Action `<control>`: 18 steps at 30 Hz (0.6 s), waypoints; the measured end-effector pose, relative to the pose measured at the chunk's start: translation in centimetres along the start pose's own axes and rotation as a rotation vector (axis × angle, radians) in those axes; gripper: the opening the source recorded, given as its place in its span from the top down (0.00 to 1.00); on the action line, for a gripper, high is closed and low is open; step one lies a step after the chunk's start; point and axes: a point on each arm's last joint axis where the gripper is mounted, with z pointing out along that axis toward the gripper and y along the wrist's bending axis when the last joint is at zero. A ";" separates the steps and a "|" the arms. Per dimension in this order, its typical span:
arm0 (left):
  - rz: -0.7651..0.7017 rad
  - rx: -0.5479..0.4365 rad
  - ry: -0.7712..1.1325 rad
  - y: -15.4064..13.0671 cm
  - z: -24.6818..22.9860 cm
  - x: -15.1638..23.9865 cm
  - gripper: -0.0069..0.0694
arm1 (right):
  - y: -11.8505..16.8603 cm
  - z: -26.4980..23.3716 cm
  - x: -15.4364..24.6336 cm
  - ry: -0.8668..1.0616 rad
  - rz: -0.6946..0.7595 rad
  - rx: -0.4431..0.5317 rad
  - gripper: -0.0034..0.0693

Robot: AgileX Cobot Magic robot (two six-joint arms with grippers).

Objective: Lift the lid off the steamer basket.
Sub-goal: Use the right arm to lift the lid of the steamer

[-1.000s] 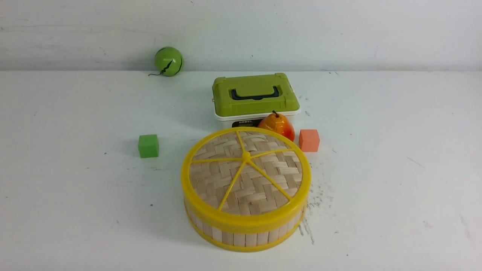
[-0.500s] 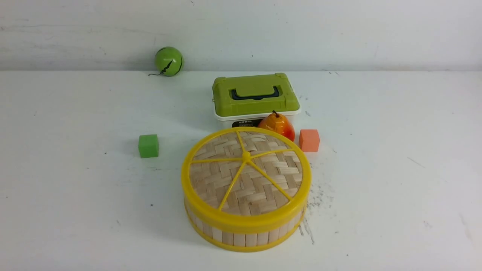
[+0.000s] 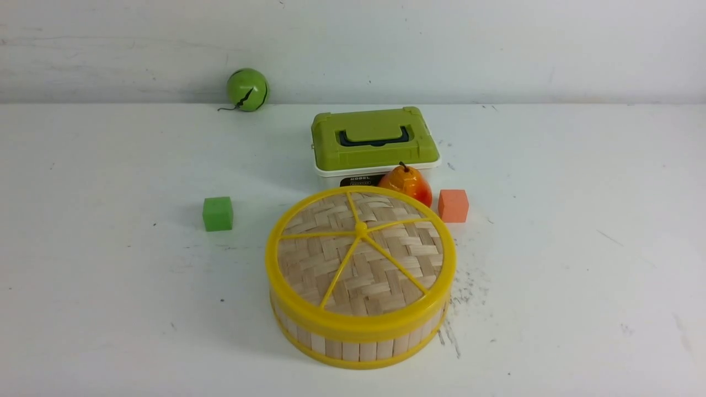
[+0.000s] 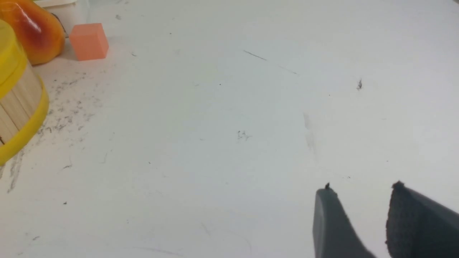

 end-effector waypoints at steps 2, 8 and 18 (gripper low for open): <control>0.000 0.000 0.000 0.0 0.0 0.0 0.60 | 0.0 0.0 0.0 0.000 0.000 0.000 0.62; 0.000 0.000 0.000 0.0 0.0 0.0 0.60 | 0.7 0.0 0.0 0.014 0.304 -0.078 0.63; 0.000 0.000 0.000 0.0 0.0 0.0 0.60 | 2.3 -0.2 -0.4 0.083 1.105 -0.266 0.63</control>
